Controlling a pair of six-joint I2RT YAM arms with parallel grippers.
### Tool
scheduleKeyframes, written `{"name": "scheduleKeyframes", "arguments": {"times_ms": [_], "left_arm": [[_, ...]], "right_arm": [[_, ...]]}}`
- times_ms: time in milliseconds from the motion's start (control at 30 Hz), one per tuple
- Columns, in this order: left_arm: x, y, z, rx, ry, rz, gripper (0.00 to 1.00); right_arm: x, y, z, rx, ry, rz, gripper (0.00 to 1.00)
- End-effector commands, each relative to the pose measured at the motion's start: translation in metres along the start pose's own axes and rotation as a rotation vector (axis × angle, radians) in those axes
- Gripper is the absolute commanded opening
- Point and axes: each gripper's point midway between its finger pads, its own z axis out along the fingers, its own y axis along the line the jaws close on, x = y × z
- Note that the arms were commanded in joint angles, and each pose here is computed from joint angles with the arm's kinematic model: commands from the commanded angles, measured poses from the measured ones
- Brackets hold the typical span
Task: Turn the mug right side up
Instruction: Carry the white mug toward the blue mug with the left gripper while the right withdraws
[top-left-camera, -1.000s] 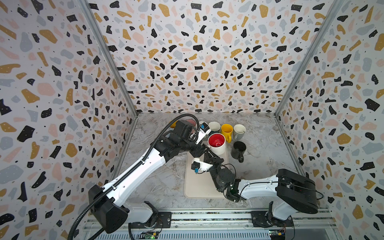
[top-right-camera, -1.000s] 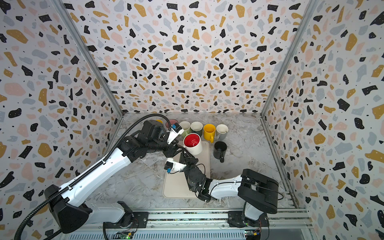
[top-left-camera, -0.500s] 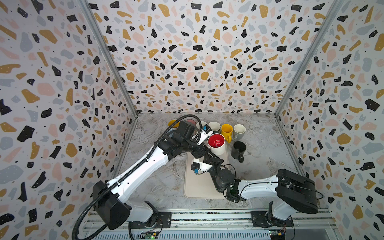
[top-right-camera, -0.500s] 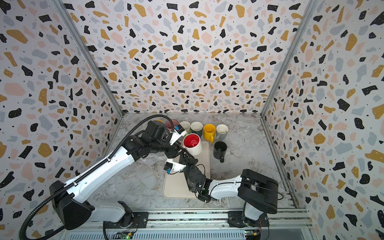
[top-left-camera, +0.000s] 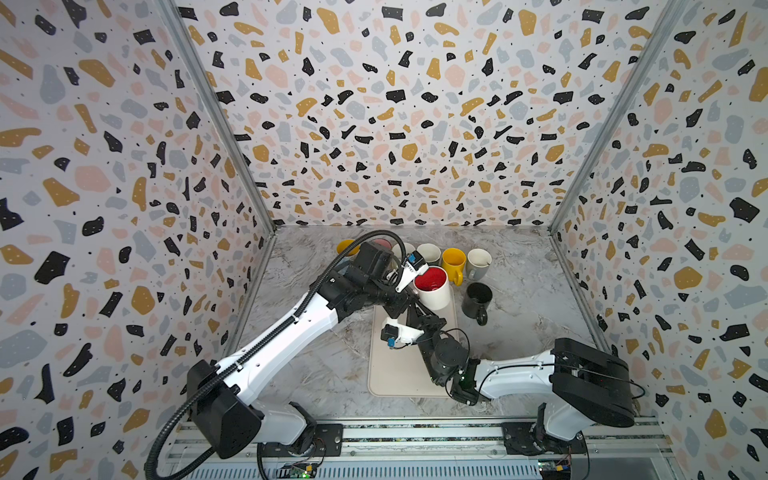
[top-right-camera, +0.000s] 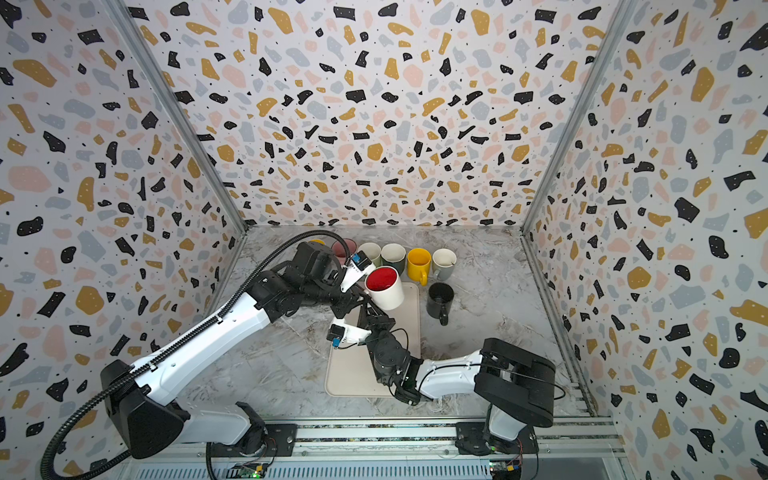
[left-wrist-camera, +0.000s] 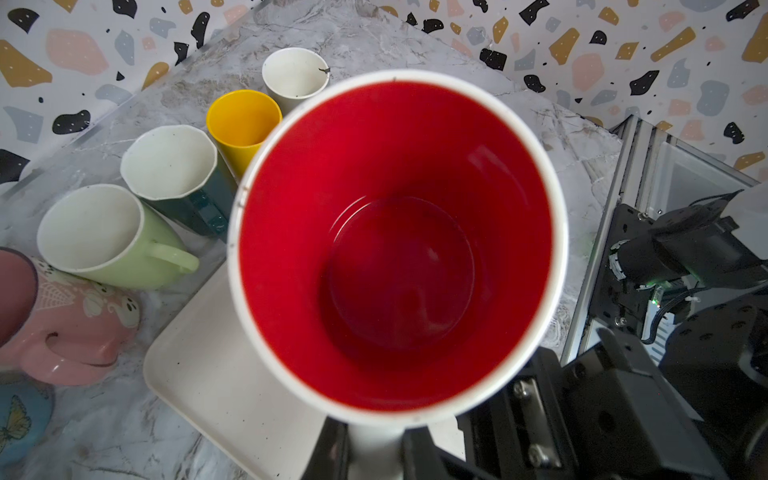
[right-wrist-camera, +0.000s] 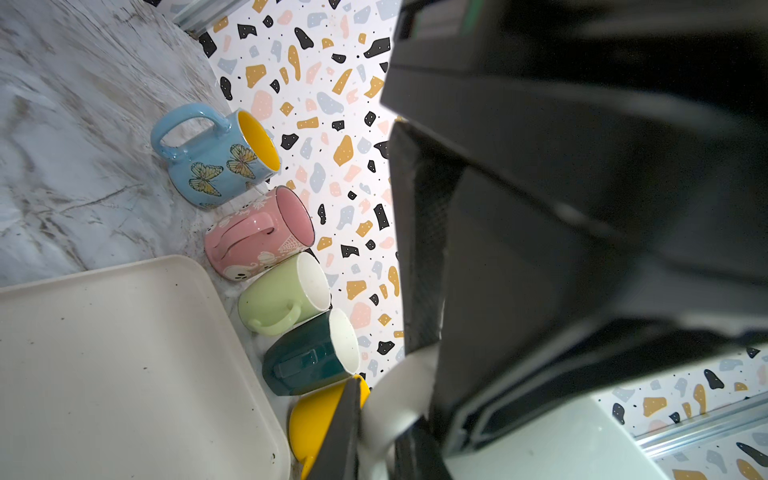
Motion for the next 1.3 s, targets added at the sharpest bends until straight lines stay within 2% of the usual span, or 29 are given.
{"name": "scheduleKeyframes", "arguments": {"times_ms": [0,233,333,433,533,600,800,933,1100,1267], "left_arm": [[0.010,0.003,0.010,-0.003,0.029,-0.012,0.00],[0.003,0.011,0.008,-0.053,-0.008,-0.041,0.00],[-0.005,0.015,0.006,-0.073,-0.048,-0.058,0.00],[-0.007,0.016,0.007,-0.078,-0.055,-0.069,0.00],[-0.006,0.021,0.007,-0.104,-0.054,-0.081,0.00],[-0.005,0.023,0.008,-0.118,-0.053,-0.084,0.00],[-0.002,0.037,0.008,-0.196,-0.050,-0.108,0.00],[0.002,0.055,0.005,-0.276,-0.046,-0.143,0.00],[0.005,0.083,-0.003,-0.377,-0.069,-0.225,0.00],[0.020,0.117,-0.010,-0.517,-0.069,-0.325,0.00]], "right_arm": [[-0.034,-0.047,0.000,0.115,-0.080,0.143,0.00],[-0.029,-0.046,0.002,0.124,-0.046,0.138,0.00],[-0.025,-0.044,0.002,0.125,-0.027,0.132,0.15],[-0.022,-0.043,0.002,0.128,-0.009,0.131,0.19],[-0.019,-0.045,0.001,0.138,0.002,0.136,0.33],[-0.017,-0.044,0.000,0.139,0.013,0.131,0.38],[-0.005,-0.049,-0.002,0.158,0.065,0.141,0.47],[0.004,-0.062,-0.009,0.191,0.094,0.190,0.50],[0.014,-0.070,-0.015,0.189,0.126,0.226,0.55],[0.022,-0.081,-0.023,0.177,0.140,0.334,0.58]]}}
